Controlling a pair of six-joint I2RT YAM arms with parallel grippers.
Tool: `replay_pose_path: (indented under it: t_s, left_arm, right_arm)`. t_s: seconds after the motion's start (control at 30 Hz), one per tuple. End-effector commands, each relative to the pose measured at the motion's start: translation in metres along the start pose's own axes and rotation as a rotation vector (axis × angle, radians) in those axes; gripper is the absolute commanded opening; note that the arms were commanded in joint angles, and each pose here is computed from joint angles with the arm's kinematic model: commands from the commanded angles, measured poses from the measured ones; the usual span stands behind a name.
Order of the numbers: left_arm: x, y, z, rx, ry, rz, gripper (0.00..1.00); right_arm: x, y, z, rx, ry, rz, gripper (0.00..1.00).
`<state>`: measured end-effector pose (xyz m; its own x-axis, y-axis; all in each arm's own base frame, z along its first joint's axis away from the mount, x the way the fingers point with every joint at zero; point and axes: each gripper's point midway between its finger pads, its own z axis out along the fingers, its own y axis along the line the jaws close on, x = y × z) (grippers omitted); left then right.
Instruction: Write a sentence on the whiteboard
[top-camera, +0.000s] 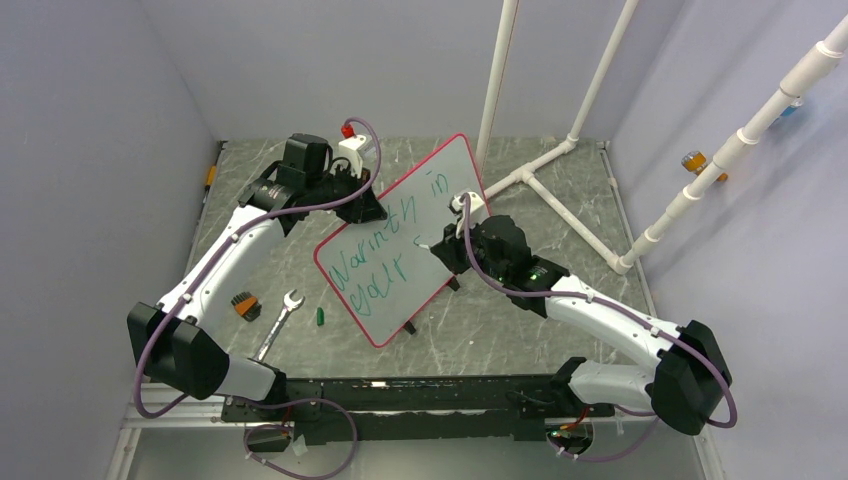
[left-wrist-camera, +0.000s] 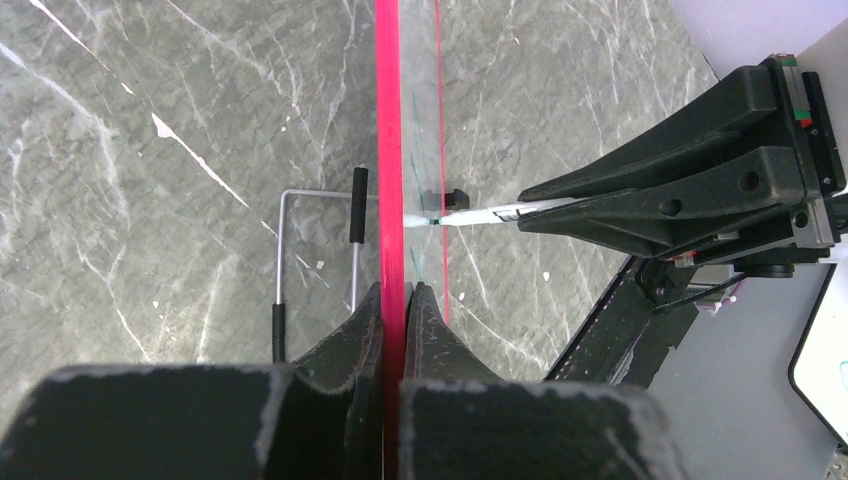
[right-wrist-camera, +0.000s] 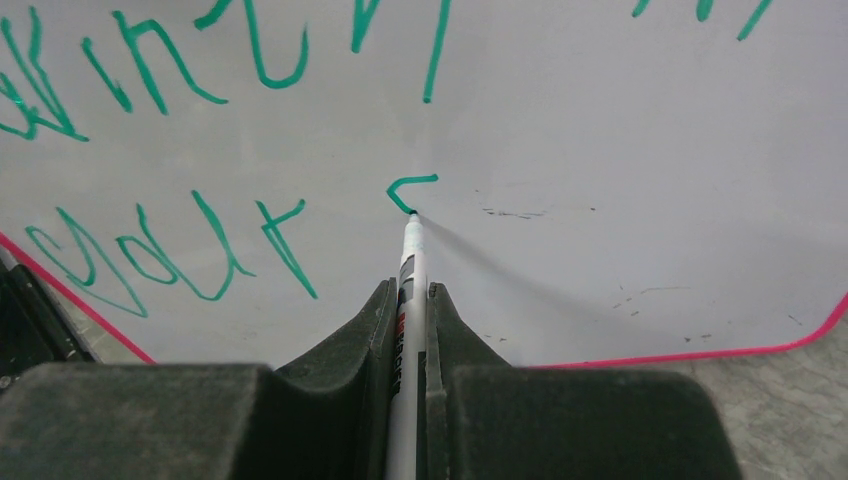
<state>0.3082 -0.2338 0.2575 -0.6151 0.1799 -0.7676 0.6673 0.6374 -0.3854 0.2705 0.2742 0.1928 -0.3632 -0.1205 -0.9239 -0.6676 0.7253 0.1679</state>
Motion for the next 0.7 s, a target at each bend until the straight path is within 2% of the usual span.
replay_pose_path:
  t_s: [0.0,0.37,0.67]
  left_arm:
    - [0.05,0.015,0.022,-0.028,0.159,0.115,0.0]
    - [0.05,0.014,0.022,-0.026,0.161,0.115,0.0]
    - [0.049,0.014,0.022,-0.028,0.159,0.117,0.0]
  right_arm:
    - [0.014,-0.02,0.0,0.095,0.031,0.006,0.0]
    - [0.032,-0.019,-0.002,0.08,0.072,0.013,0.0]
    - [0.027,0.004,-0.002,-0.048,0.07,0.005,0.0]
